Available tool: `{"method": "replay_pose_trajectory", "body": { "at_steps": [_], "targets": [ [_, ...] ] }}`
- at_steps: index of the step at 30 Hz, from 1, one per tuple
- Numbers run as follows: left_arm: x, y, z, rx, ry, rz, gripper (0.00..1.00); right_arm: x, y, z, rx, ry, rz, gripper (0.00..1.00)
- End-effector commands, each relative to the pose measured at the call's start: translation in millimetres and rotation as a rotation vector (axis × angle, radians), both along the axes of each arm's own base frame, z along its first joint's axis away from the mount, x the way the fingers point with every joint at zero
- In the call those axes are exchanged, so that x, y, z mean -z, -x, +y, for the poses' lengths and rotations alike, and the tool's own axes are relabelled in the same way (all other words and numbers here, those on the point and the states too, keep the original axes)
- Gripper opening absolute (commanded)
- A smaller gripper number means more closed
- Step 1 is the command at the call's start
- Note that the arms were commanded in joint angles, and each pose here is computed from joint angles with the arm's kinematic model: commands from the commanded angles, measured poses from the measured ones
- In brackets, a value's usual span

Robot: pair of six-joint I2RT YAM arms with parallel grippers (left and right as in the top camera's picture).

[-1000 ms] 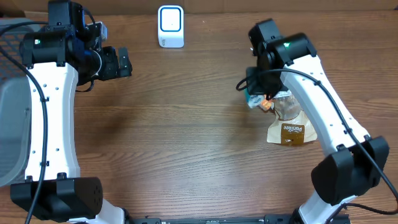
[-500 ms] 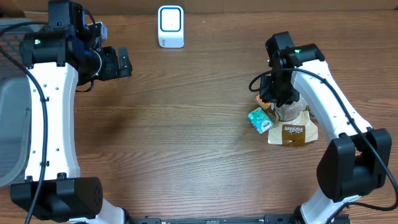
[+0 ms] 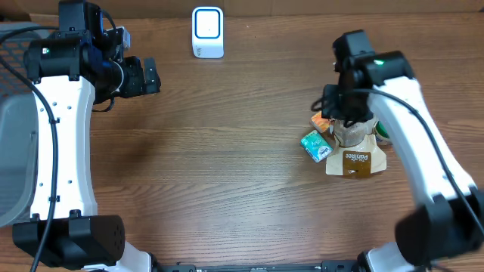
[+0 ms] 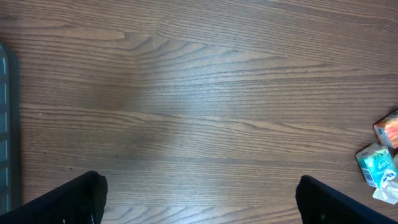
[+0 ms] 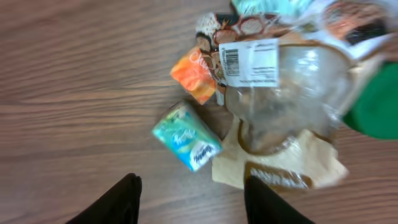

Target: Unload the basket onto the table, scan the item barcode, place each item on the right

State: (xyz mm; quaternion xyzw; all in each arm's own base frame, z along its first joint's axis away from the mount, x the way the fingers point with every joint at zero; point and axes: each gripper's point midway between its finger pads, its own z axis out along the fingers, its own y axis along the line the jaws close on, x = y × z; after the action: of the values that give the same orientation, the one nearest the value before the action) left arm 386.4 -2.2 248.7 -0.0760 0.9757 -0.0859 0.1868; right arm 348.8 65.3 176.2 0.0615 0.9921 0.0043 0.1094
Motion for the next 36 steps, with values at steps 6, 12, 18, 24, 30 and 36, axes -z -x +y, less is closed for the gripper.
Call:
{"method": "replay_pose_trajectory", "body": {
  "at_steps": [6,12,18,24,30,36],
  "targets": [
    [-10,-2,-3,0.016,0.003,-0.033,1.00,-129,67,2,-0.034,-0.162,-0.331,0.62],
    [-10,-2,-3,0.016,0.003,-0.033,1.00,-171,123,-9,-0.043,-0.196,-0.476,1.00],
    [-10,-2,-3,0.016,0.003,-0.033,1.00,-194,170,-18,-0.049,-0.218,-0.591,1.00],
    [-10,-2,-3,0.016,0.003,-0.033,0.99,-200,181,-21,-0.051,-0.225,-0.631,1.00],
    [-10,-2,-3,0.016,0.003,-0.033,1.00,-199,181,-22,-0.047,-0.217,-0.627,1.00],
    [-10,-2,-3,0.016,0.003,-0.033,1.00,-200,177,-27,-0.032,-0.193,-0.644,1.00]
  ]
}}
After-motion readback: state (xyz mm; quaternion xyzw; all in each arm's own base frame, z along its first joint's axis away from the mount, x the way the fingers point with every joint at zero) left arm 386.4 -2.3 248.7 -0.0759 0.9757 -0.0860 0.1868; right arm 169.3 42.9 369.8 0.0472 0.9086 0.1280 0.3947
